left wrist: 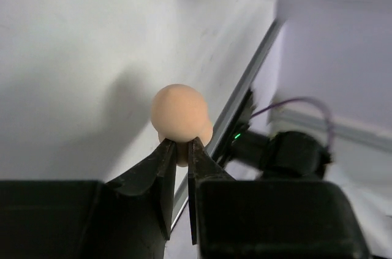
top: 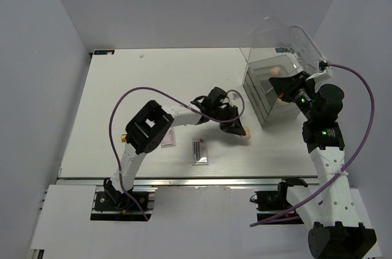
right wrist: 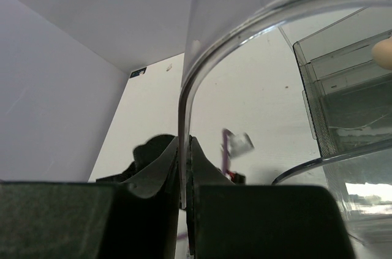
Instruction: Organize the makeup
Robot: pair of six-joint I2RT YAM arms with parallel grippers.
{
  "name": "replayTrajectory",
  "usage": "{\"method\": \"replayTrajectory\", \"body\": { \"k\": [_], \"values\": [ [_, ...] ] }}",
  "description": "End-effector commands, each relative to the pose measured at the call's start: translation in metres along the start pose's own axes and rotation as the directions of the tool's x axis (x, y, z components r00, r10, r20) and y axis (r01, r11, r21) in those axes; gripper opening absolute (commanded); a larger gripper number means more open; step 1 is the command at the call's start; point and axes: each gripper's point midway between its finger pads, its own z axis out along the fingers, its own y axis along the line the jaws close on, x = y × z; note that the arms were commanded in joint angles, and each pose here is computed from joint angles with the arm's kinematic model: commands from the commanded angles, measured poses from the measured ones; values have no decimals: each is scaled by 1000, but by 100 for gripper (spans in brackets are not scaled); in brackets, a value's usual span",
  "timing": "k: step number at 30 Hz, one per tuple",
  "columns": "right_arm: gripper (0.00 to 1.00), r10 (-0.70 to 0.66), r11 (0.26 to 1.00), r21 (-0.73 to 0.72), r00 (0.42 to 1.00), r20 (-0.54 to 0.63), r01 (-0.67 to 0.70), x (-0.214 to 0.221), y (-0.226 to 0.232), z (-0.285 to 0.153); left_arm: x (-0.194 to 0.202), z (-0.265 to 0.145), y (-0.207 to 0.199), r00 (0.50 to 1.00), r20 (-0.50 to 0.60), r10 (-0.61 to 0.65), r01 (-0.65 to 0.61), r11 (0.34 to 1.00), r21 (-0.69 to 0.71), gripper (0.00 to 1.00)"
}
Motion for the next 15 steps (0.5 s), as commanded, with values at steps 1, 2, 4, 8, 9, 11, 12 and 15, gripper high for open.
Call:
{"method": "replayTrajectory", "body": {
  "k": [1, 2, 4, 8, 9, 11, 12, 15],
  "values": [
    [0, -87, 993, -63, 987, 138, 97, -35, 24, -8, -66, -60, -69, 975, 220, -25, -26, 973, 228, 6],
    [0, -87, 993, -65, 986, 140, 96, -35, 24, -8, -80, -72, -71, 965, 259, -40, -27, 968, 250, 6],
    [0, -85, 993, -64, 987, 139, 94, -34, 23, -8, -98, -86, -86, 950, 305, -69, -32, 949, 314, 6],
    [0, -80, 993, -69, 987, 142, 91, -35, 25, -8, -135, -99, -111, 930, 355, -89, -64, 915, 398, 7],
    [0, -81, 994, -67, 987, 140, 91, -35, 24, -7, -141, -100, -118, 928, 361, -92, -73, 906, 417, 7],
    [0, -87, 993, -68, 986, 143, 97, -35, 24, -8, -159, -101, -135, 922, 374, -102, -93, 878, 469, 7],
    [0, -89, 993, -69, 986, 144, 99, -35, 25, -8, -165, -101, -139, 919, 379, -109, -97, 869, 485, 7],
    [0, -88, 993, -67, 986, 144, 98, -34, 24, -8, -182, -103, -155, 912, 388, -133, -110, 832, 543, 8]
  ]
}}
